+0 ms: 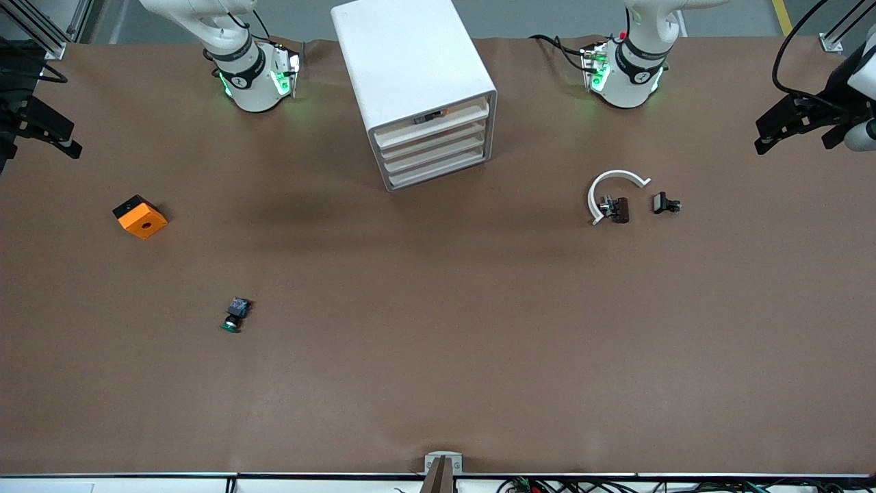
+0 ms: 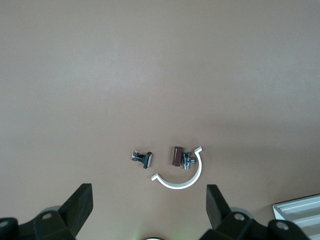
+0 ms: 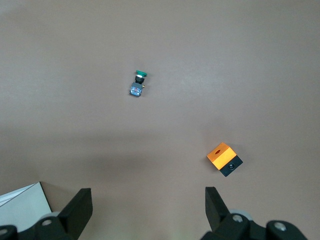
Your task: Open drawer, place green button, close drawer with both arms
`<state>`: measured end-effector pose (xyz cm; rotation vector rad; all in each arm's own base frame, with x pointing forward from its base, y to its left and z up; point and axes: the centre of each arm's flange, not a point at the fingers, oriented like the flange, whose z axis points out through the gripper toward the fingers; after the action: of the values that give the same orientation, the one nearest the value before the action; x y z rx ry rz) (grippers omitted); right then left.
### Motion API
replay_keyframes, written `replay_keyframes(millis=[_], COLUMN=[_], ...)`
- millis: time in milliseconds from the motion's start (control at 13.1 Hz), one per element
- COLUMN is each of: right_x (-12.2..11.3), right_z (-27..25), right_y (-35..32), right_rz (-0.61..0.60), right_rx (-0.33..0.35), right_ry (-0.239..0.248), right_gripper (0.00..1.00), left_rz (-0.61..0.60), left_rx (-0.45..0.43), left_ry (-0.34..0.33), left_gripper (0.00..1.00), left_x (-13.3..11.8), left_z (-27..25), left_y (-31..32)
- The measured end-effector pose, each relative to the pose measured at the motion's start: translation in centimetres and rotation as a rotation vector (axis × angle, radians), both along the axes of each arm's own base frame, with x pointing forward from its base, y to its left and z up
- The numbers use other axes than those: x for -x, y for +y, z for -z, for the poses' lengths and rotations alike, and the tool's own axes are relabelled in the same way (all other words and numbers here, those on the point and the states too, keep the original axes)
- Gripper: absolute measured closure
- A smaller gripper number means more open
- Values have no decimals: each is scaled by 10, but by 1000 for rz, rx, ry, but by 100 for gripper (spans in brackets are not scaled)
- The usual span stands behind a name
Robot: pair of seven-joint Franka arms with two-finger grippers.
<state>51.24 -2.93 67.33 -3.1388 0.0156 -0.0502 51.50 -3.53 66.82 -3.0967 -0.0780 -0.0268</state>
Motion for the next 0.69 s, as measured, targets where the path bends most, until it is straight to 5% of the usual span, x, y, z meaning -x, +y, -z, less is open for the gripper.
replay_keyframes(millis=[153,460,690], right_x=[2,-22,-56], right_z=[4,65,139], right_y=[1,3,4], right_rz=[-1,9,106], right_rx=[-1,-3,8], right_ry=[31,179,188], right_gripper=[0,0,0], left_rz=[-1,10,17], left_rx=[4,13,22], left_ry=[-3,56,44], left_gripper=[0,0,0], left_x=[-10,-43,-69], left_z=[0,38,68], left_y=[1,-3,-14])
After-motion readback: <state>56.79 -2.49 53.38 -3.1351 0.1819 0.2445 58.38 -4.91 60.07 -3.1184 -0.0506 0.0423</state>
